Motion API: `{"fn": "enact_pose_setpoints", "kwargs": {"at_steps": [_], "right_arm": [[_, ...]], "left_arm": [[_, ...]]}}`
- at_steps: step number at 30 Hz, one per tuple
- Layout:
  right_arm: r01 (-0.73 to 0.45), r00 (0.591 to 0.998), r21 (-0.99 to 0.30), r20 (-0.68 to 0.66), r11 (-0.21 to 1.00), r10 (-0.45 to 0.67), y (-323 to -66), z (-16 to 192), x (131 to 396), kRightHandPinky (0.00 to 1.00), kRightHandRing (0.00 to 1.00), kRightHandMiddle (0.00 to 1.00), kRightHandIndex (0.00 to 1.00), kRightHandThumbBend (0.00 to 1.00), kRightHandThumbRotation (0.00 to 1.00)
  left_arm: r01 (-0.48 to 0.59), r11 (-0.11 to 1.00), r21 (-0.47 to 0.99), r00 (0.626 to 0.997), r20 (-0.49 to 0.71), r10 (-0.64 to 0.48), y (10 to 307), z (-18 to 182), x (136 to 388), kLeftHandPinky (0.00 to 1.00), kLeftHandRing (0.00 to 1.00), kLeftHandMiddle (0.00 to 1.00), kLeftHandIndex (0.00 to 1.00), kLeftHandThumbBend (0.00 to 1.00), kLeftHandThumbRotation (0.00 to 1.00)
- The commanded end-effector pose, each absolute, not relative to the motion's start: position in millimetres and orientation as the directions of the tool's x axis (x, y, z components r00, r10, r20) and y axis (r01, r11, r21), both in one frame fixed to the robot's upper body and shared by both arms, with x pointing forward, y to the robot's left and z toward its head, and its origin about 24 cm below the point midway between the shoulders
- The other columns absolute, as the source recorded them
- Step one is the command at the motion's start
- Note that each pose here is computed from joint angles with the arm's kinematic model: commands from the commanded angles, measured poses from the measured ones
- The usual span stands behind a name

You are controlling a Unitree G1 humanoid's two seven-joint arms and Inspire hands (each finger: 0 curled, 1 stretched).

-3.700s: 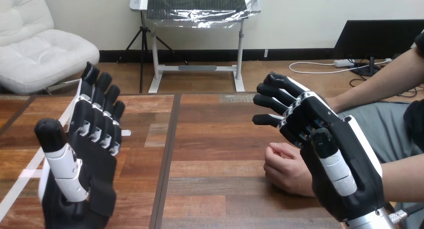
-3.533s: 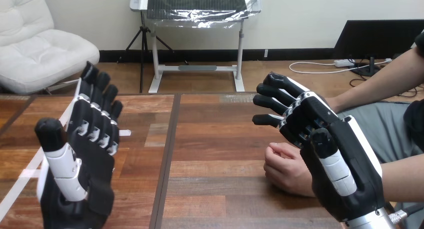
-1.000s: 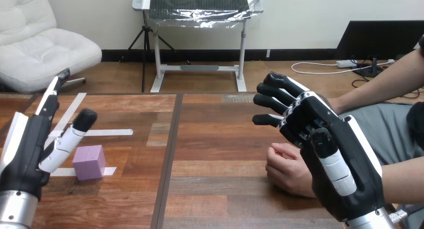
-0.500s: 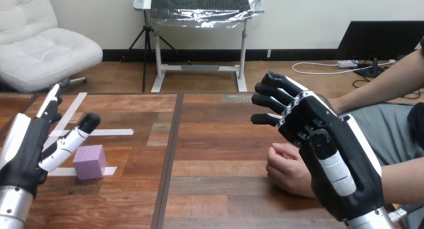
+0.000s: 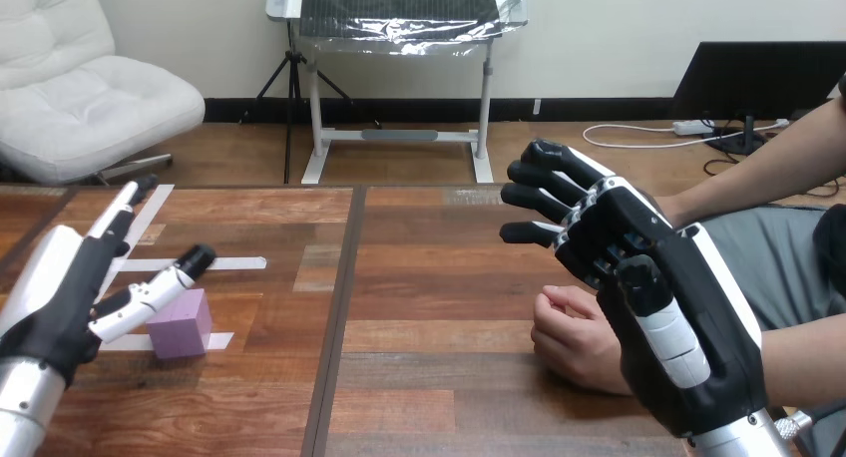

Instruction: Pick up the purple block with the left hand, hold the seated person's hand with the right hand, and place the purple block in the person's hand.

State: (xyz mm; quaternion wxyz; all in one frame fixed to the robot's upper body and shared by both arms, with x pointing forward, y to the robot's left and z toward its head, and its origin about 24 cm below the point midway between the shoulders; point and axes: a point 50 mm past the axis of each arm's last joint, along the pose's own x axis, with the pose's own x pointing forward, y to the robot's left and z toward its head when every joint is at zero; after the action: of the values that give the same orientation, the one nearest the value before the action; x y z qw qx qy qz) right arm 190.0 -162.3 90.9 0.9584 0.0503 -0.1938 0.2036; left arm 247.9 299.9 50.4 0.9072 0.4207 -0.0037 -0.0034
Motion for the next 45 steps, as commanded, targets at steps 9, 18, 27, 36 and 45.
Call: {"fn": "enact_pose_setpoints", "kwargs": {"at_steps": [9,18,27,36,45], "right_arm": [[-0.411,0.799,-0.023,0.472,0.911,0.373,-161,108,196,0.74,0.84,0.85,0.85,0.91,0.75],[-0.413,0.798,-0.020,0.474,0.910,0.373,-161,108,195,0.74,0.83,0.84,0.84,0.90,0.76],[-0.413,0.799,-0.017,0.474,0.911,0.371,-162,108,194,0.74,0.84,0.84,0.84,0.90,0.76],[-0.416,0.800,-0.008,0.473,0.909,0.370,-163,108,194,0.75,0.84,0.84,0.84,0.89,0.75],[-0.418,0.798,-0.005,0.475,0.908,0.370,-163,108,193,0.75,0.83,0.84,0.84,0.90,0.74]], "left_arm": [[0.028,0.511,0.859,0.999,-0.008,-0.041,300,68,276,0.85,0.93,0.95,0.95,0.69,0.76],[0.077,0.457,0.886,0.997,-0.067,-0.036,302,65,283,0.85,0.93,0.94,0.95,0.70,0.65],[0.117,0.420,0.900,0.993,-0.117,-0.027,302,62,291,0.86,0.93,0.95,0.94,0.73,0.51],[0.152,0.399,0.904,0.987,-0.159,-0.016,301,60,297,0.87,0.94,0.95,0.94,0.76,0.43],[0.190,0.342,0.920,0.980,-0.198,-0.013,300,57,301,0.88,0.94,0.96,0.94,0.75,0.37]]}}
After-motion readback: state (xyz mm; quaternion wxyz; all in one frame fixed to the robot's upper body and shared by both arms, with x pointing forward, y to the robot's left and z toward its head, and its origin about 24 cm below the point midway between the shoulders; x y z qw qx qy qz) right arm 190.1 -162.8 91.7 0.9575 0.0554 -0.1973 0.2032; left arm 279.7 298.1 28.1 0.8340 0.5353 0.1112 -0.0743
